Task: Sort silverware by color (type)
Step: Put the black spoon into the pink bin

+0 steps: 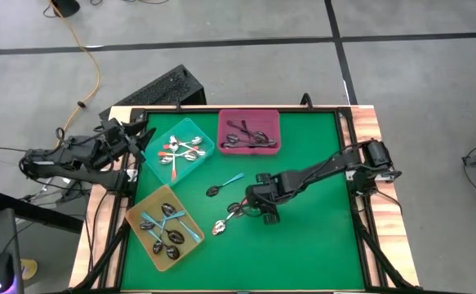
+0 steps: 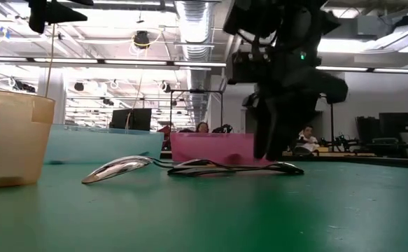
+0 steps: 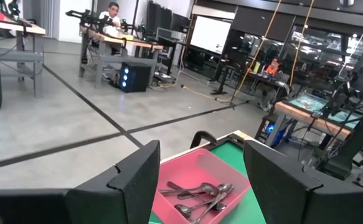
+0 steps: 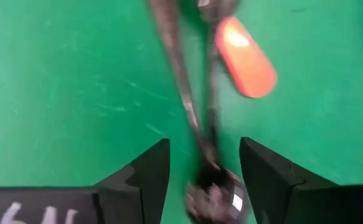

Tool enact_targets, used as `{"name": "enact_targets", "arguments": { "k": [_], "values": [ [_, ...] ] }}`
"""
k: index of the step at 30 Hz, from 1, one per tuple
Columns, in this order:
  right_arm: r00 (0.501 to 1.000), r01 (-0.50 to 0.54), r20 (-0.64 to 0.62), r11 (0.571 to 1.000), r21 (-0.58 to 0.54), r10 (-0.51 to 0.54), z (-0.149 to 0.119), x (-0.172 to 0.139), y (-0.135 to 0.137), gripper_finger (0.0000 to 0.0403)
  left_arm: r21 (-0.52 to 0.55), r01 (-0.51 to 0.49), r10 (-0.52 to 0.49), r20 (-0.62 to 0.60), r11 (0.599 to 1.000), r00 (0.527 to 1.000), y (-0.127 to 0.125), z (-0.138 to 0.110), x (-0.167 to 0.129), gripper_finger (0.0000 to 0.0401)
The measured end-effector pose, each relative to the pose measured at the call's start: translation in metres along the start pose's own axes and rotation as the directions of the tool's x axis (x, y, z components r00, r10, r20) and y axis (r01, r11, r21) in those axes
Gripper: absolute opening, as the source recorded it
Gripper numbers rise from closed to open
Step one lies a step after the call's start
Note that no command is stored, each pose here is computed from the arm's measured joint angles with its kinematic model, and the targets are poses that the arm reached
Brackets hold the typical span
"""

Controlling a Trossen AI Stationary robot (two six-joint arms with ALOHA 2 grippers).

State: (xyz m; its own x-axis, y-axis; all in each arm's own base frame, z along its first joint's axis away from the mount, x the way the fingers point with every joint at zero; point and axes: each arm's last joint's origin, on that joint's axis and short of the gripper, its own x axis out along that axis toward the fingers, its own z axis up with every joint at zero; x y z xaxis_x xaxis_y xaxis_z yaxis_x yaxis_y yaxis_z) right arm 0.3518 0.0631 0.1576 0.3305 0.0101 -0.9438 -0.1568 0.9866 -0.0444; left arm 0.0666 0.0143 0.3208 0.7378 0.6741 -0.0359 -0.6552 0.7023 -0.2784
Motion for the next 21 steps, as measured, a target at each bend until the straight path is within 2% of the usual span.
{"name": "enact_targets", "arguments": {
  "k": [8,21],
  "values": [
    [0.998,-0.027,-0.055,1.000,-0.011,0.026,-0.003,0.016,0.005,0.0189,0.000,-0.019,0.019,0.006,1.000,1.000,0.001,0.000,0.000,0.0219],
    [0.998,0.007,-0.067,0.996,0.088,-0.001,-0.004,0.018,0.003,0.0114,0.008,-0.032,0.032,0.007,0.999,0.999,0.001,0.000,0.000,0.0219]
  ]
}}
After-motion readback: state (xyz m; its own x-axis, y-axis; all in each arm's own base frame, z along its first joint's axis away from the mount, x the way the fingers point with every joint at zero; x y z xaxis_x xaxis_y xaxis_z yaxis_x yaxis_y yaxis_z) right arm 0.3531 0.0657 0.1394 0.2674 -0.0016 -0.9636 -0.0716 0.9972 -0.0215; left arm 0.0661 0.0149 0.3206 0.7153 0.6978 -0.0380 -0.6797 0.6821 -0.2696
